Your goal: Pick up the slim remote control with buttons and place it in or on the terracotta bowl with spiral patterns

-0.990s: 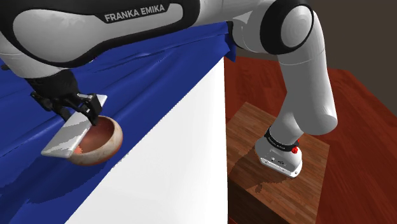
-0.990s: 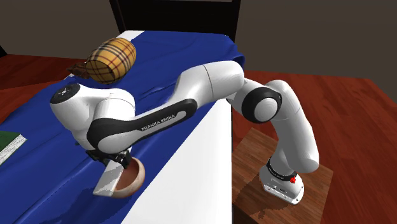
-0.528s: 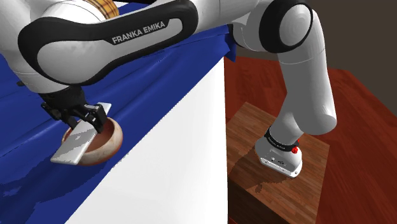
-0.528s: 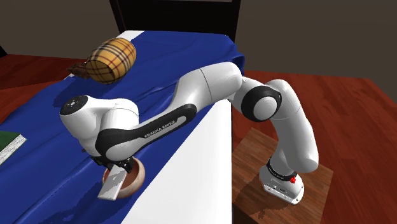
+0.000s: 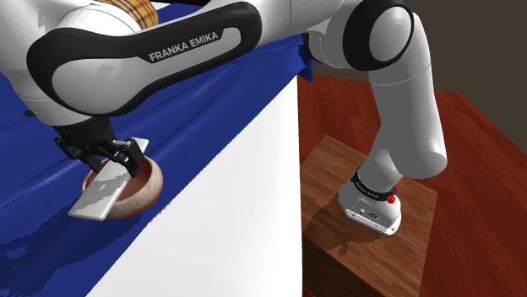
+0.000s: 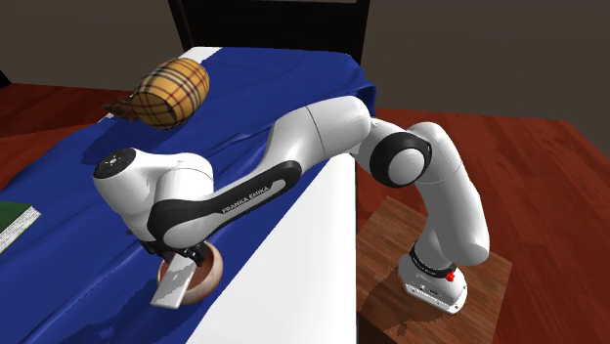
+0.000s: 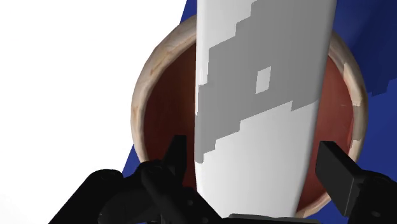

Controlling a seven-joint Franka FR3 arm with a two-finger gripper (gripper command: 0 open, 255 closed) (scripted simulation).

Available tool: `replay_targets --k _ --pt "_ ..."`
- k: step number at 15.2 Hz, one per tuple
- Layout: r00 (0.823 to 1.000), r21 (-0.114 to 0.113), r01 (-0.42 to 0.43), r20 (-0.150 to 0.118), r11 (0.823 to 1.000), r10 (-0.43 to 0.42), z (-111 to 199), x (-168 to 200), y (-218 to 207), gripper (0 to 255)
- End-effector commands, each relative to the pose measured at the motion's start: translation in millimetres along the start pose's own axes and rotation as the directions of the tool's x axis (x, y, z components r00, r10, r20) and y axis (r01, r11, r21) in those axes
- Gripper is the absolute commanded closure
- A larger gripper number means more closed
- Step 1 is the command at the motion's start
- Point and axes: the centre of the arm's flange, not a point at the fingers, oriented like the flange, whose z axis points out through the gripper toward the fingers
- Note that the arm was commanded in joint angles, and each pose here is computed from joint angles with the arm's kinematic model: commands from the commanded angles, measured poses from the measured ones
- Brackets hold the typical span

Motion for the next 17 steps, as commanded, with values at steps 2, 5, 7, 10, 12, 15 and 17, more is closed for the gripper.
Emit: replay_targets --k 2,5,7,10,12,15,17 --pt "1.0 0.0 0.0 0.0 1.0 0.0 0 0 0 0" --pt "1.0 0.0 0.0 0.0 1.0 0.0 0 0 0 0" --pt "1.0 0.0 0.0 0.0 1.0 0.0 -26 0 0 0" --pt "1.0 0.0 0.0 0.0 1.0 0.0 -50 0 0 0" --pt "1.0 0.0 0.0 0.0 1.0 0.0 -50 0 0 0" --pt "1.0 0.0 0.0 0.0 1.0 0.0 -50 0 0 0" --pt "1.0 0.0 0.0 0.0 1.0 0.0 -50 0 0 0"
